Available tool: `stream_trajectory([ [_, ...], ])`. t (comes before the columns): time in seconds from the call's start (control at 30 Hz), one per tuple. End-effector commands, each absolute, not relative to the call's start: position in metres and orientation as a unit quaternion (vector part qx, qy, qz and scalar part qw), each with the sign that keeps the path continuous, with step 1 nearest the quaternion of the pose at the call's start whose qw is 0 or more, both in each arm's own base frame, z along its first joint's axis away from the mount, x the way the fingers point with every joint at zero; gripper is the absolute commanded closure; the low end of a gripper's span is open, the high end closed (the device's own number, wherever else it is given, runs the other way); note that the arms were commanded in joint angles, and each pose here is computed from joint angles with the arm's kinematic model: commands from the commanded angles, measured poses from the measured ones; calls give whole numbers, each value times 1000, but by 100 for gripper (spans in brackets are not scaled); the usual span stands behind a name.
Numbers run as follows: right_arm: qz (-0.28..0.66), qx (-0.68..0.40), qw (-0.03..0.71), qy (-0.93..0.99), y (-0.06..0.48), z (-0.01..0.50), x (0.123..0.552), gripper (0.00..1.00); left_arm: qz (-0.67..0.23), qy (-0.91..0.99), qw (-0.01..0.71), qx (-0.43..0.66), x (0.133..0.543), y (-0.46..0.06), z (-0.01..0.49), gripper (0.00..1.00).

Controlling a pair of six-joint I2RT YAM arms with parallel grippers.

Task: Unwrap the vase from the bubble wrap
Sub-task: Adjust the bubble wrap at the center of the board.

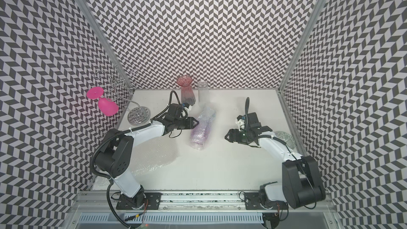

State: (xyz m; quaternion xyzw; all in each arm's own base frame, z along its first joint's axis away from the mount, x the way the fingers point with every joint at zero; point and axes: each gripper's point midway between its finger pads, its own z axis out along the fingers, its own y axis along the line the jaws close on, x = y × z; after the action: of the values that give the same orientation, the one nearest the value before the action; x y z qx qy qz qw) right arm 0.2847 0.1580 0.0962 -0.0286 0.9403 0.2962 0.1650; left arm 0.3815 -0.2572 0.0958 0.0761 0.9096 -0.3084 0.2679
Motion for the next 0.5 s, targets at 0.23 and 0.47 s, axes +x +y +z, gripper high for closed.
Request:
stream_trajectory([
  [0.23,348,-92,194,913,205,121,285,21,-225,970,72,55,287,-216,-21,68],
  [0.47,369,-122,165,906,229,105,272,19,-269,960,58,52,278,-232,-17,69],
])
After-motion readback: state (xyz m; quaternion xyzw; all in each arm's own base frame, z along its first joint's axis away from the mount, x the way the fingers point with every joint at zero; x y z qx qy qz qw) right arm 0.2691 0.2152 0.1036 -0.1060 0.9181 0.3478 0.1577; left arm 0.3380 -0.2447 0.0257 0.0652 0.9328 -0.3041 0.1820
